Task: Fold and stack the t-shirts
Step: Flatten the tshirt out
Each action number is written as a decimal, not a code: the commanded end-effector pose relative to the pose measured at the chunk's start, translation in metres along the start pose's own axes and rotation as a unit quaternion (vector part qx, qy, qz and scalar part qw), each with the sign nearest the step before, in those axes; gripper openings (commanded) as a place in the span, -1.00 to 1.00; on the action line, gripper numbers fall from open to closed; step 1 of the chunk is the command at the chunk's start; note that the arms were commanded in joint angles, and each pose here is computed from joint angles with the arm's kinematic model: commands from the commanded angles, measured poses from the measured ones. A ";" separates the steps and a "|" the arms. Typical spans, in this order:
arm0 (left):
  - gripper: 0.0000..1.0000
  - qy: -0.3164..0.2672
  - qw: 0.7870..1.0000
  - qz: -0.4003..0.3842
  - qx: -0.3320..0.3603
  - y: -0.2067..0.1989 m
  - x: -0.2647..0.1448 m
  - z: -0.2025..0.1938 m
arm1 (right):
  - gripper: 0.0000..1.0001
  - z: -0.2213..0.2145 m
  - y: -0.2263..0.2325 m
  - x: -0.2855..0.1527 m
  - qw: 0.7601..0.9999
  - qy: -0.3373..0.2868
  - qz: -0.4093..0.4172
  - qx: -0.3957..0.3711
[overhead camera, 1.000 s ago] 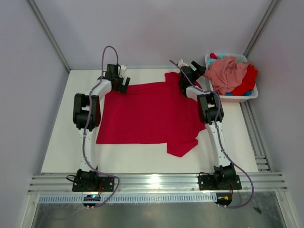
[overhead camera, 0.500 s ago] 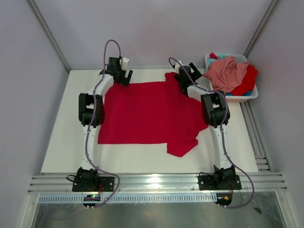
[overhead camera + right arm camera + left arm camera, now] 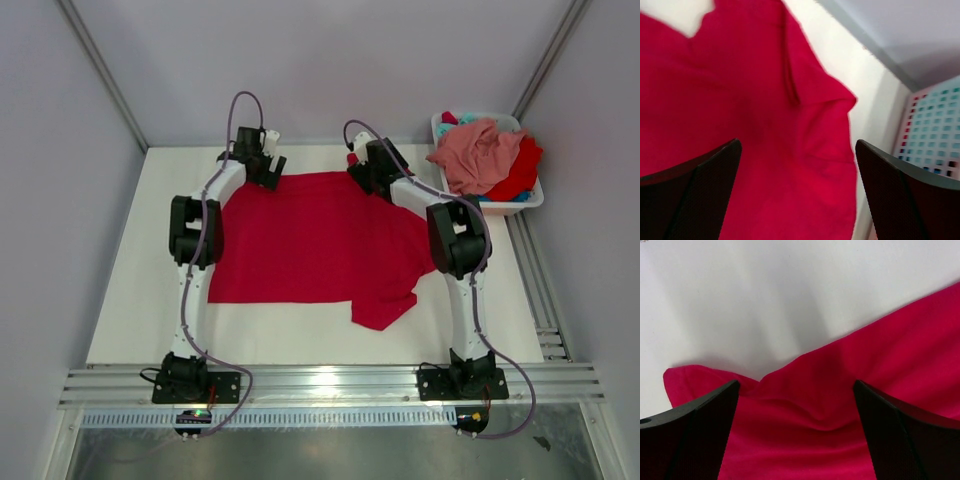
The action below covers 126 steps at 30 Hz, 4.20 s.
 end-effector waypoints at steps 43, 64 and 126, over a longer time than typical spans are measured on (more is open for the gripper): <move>0.97 -0.034 0.993 0.100 0.049 0.014 0.030 0.018 | 0.99 0.006 0.006 -0.164 0.926 -0.017 0.373 0.057; 0.98 -0.101 0.992 0.073 0.023 0.012 -0.043 0.068 | 0.99 -0.013 0.022 -0.111 0.953 0.004 0.298 0.053; 0.95 -0.003 0.993 -0.114 0.010 -0.052 -0.206 -0.092 | 0.98 -0.154 -0.022 -0.224 0.924 0.213 0.176 0.266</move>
Point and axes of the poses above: each gripper's point midway between its finger pads, its own x axis out along the fingers, its own y axis along the line the jaws close on, z = x × y, the point moved 9 cm from there along -x, back along the fingers, and after that the axes turned 2 degrees about -x, right-handed, at the moved point
